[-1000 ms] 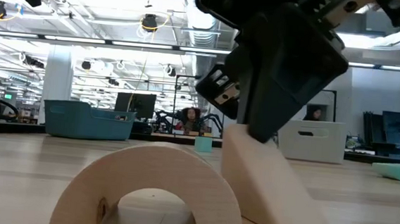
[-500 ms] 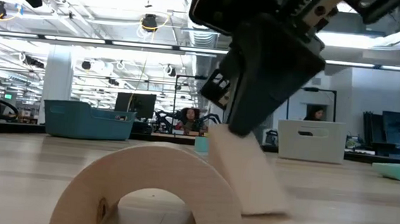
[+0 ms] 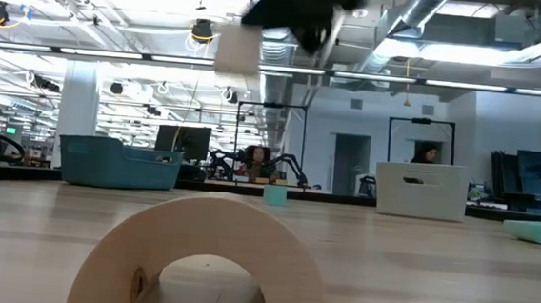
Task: Sort & place blocks by color
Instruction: Put the right brown block into the transparent bin
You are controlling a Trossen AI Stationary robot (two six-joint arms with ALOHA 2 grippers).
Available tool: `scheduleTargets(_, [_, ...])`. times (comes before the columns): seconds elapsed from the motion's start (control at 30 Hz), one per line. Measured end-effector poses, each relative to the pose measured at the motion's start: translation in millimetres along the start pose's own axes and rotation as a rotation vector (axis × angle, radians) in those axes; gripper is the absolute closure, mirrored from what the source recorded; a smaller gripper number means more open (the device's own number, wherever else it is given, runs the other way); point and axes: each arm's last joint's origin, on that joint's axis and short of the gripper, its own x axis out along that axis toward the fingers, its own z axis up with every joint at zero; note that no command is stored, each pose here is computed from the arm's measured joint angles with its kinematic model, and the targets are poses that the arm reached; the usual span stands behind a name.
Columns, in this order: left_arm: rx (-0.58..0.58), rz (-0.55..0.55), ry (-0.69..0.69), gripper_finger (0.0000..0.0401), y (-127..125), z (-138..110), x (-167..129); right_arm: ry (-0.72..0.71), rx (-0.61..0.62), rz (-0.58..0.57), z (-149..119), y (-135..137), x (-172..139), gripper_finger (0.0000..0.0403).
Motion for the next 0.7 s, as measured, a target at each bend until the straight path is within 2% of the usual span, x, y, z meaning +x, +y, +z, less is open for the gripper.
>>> scheduleTargets(0.1, [-0.019, -0.032, -0.050, 0.0126, -1.7, 9.6, 2.3, -0.110, 0.003, -0.075, 14.6, 0.7, -16.5, 0.0402])
scheduleTargets(0.33, [0.085, 0.014, -0.192, 0.0126, 3.2, 30.5, 7.1, -0.320, 0.030, -0.194, 38.4, 3.4, -45.6, 0.0402])
scheduleTargets(0.5, [0.151, 0.050, -0.274, 0.0126, 5.4, 43.3, 10.4, -0.372, 0.045, -0.242, 43.3, 2.8, -51.5, 0.0402])
scheduleTargets(0.7, [0.215, 0.065, -0.345, 0.0126, 6.6, 57.2, 12.9, -0.377, 0.042, -0.240, 42.6, 4.1, -47.9, 0.0402])
